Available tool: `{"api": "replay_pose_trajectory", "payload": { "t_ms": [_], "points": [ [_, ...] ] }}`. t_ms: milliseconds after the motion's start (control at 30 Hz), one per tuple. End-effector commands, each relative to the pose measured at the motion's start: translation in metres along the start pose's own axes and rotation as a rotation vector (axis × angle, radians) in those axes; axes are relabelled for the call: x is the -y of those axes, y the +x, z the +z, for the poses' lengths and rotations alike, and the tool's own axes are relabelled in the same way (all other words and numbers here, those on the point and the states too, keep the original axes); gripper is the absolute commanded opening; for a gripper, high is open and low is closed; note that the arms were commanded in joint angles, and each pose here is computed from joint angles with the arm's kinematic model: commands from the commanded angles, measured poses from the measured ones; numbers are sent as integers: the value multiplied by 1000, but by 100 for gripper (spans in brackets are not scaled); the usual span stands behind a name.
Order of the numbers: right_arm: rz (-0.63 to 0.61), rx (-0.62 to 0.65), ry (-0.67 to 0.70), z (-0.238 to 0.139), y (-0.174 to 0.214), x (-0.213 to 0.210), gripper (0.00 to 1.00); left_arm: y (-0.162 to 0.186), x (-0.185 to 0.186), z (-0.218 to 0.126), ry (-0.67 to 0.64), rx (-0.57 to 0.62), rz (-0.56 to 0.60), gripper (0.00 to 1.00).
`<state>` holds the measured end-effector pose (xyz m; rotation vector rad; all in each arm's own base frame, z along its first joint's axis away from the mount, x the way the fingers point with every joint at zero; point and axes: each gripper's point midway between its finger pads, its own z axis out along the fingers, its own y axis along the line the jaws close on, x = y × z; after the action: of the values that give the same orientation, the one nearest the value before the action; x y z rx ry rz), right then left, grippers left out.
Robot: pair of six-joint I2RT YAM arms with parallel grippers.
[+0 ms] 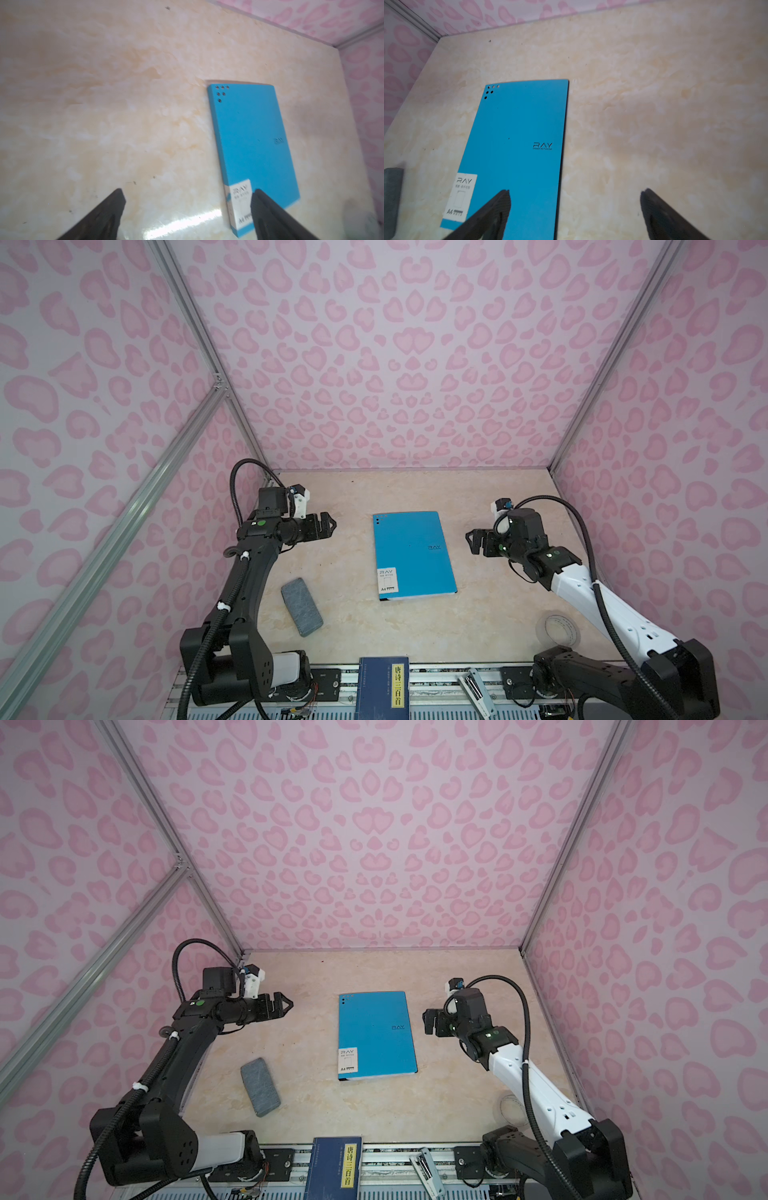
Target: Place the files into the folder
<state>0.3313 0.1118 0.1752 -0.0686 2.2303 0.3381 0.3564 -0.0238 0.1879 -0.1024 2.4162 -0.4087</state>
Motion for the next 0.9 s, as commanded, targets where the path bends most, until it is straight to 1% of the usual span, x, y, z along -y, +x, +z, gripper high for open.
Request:
{"api": "replay_pose_trajectory", "payload": {
  "t_ms": [0,67,100,167,267,333,400,500,700,867],
  "points": [
    [-87,279,129,-17,-42,26,99,-57,-35,-17,-209,361,34,98],
    [-28,324,202,-26,-37,50,99,-57,-50,-26,-292,468,41,97],
    [-3,336,223,-28,-34,59,99,-54,-54,-27,-305,487,49,98],
    [4,370,226,-32,-26,70,99,-45,-58,-26,-320,511,72,97],
    [15,377,275,-36,-16,90,99,-30,-62,-20,-279,566,71,98],
    [13,364,298,-34,-7,100,99,-18,-59,-10,-231,574,105,98],
    [13,366,306,-31,0,108,99,-8,-58,-2,-208,592,114,97],
    [9,350,378,-30,13,122,99,-3,-55,5,-171,636,135,98],
    [10,430,465,-43,13,141,99,1,-59,16,-155,690,134,97],
    [5,519,453,-47,11,143,99,14,-57,26,-118,716,169,97]
  ]
}}
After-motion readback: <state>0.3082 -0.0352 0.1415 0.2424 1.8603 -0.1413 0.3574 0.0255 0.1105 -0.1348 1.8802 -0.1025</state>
